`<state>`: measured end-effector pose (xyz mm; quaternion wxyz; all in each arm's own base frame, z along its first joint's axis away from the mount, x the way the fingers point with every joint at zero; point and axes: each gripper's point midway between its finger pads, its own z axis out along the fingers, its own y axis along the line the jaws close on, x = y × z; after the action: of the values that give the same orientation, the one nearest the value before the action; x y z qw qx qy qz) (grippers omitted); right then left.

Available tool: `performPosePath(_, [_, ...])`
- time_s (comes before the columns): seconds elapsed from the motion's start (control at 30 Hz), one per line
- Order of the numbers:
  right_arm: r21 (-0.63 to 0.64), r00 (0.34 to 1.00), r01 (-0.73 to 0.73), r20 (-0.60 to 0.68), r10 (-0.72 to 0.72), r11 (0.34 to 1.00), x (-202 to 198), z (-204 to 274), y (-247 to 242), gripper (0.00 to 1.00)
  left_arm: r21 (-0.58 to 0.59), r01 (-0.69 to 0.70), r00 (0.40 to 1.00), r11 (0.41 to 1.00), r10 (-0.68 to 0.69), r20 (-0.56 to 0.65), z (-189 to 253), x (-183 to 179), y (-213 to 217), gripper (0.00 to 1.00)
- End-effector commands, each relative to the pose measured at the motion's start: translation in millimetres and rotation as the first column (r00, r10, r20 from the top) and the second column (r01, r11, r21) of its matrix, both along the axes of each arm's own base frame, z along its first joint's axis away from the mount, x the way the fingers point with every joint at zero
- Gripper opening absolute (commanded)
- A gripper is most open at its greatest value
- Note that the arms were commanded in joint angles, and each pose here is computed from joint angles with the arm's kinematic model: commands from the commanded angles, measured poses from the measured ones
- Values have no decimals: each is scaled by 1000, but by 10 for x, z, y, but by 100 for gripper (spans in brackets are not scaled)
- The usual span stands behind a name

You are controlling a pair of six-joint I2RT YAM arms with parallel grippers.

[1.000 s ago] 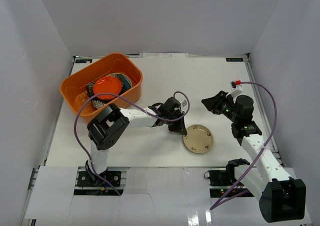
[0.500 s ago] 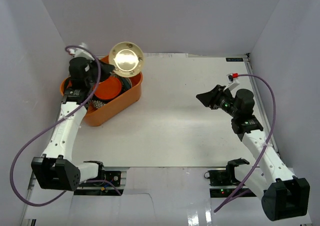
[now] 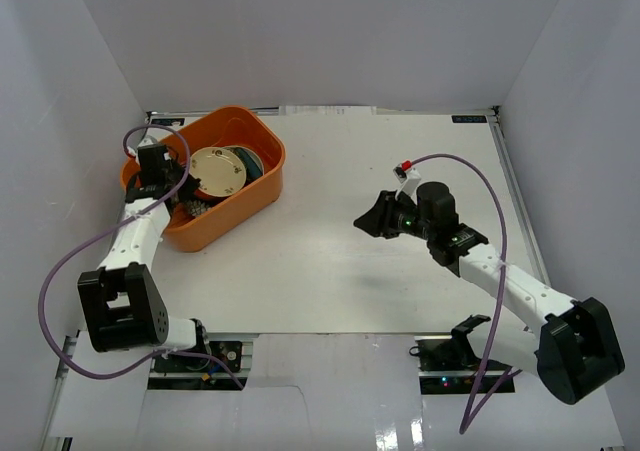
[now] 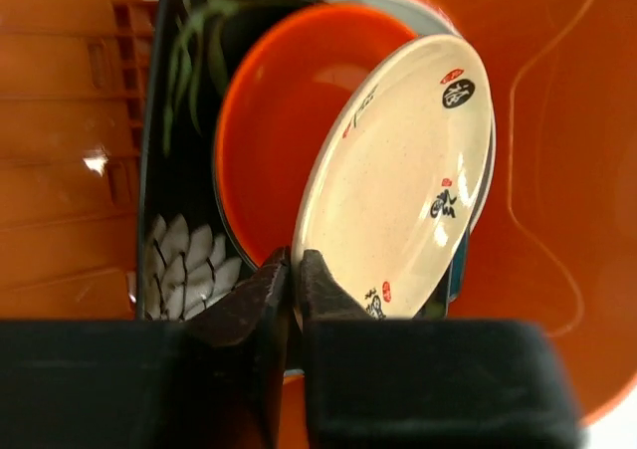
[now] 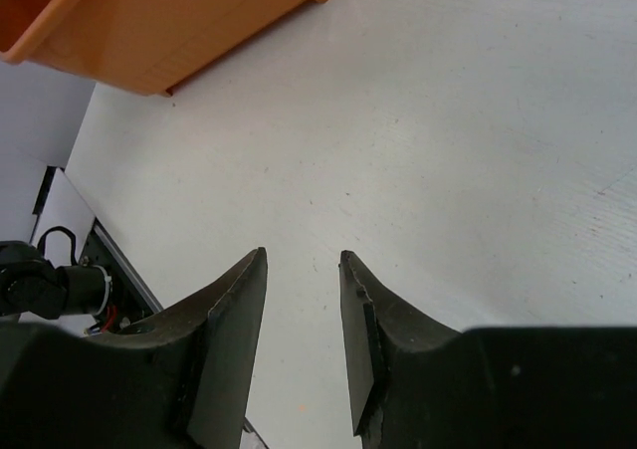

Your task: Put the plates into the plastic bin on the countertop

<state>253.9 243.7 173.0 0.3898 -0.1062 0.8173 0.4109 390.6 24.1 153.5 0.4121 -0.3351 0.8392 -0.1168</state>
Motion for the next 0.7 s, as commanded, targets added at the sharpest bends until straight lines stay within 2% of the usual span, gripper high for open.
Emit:
performPosePath(0.0, [10,997,7,72,-8,1000,130,201,120,42,89,-59,992,994,49,116,391,171,188,23])
performPosePath(0.03, [9,997,-3,74,2,1000,126,219,164,43,94,-62,992,994,51,119,404,178,202,32])
performPosePath(0.07, [2,997,1,71,-1,1000,133,217,170,46,101,-68,990,993,55,128,446,187,218,56])
performPosePath(0.17, [-9,997,6,81,-5,1000,158,273,180,53,114,-68,981,991,45,190,655,162,216,81])
performPosePath(0.23, [-22,995,20,96,-18,1000,185,317,150,59,121,-66,974,990,37,222,790,120,207,88])
performPosePath(0.27, [-30,994,38,105,-34,999,211,367,130,68,125,-54,972,991,24,233,844,105,189,91])
performPosePath(0.33, [-34,990,60,130,-55,998,230,479,86,79,125,-34,966,992,0,260,963,55,140,92])
performPosePath(0.37, [-39,985,81,159,-74,996,273,583,56,90,123,-16,951,992,-24,310,1148,-13,82,98])
performPosePath(0.4, [-46,982,90,171,-81,995,275,639,29,99,109,59,936,992,-93,341,1244,-54,-70,98])
performPosePath(0.43, [-54,979,104,183,-92,993,262,708,-22,92,108,111,914,988,-145,379,1369,-95,-211,98])
performPosePath(0.47, [-66,971,124,212,-107,990,282,824,-71,90,100,211,869,972,-234,436,1566,-228,-447,98])
performPosePath(0.6, [-77,919,151,378,-111,986,234,1302,-226,90,144,453,709,880,-453,541,1957,-639,-1251,98])
performPosePath(0.63, [-55,895,158,429,-119,986,165,1486,-293,90,161,535,648,829,-525,551,2004,-806,-1563,98])
performPosePath(0.67, [-53,874,168,469,-124,984,137,1589,-346,90,176,563,617,807,-552,561,2044,-913,-1672,98])
